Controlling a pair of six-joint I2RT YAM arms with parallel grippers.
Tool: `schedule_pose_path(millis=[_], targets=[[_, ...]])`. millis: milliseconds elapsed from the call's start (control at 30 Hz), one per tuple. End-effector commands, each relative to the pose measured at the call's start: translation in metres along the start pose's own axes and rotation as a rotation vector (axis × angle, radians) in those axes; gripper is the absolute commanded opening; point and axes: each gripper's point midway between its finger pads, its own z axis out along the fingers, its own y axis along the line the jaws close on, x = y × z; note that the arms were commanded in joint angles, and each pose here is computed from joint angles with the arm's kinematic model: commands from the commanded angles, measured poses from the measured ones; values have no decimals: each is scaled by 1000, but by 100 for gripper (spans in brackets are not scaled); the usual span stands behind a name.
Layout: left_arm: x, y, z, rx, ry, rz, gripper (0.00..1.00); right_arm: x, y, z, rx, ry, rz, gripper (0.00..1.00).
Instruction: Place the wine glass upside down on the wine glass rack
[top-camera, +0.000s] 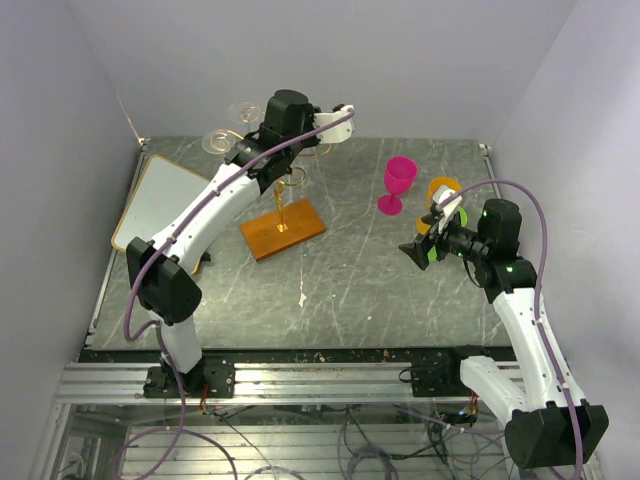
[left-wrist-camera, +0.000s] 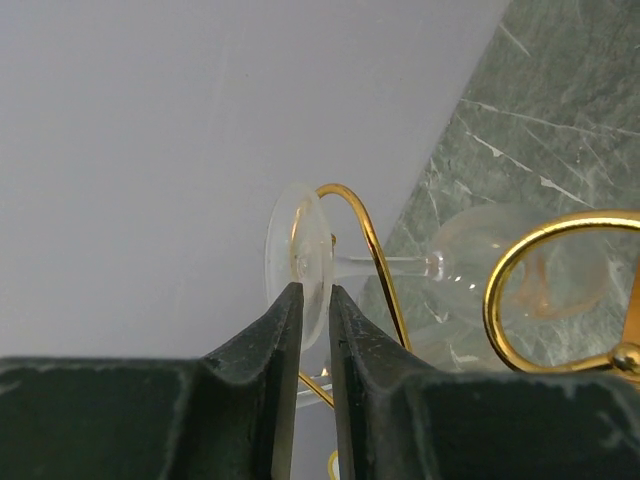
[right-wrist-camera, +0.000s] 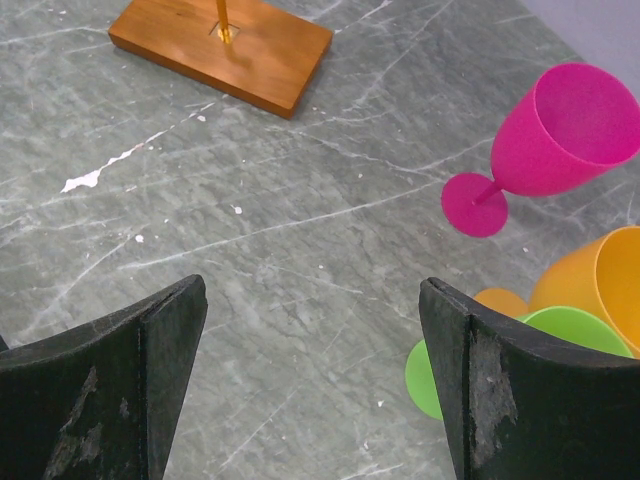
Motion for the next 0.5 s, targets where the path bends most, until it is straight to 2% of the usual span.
schedule_pose_path(millis=[0,467], targets=[[-9,16,-19,-35,-45,-32,29,-2,-3,-2,16,-14,-13,87],[-9,19,-34,-22,-60,-29,45,-1,-4,-3,19,-14,-10,87]])
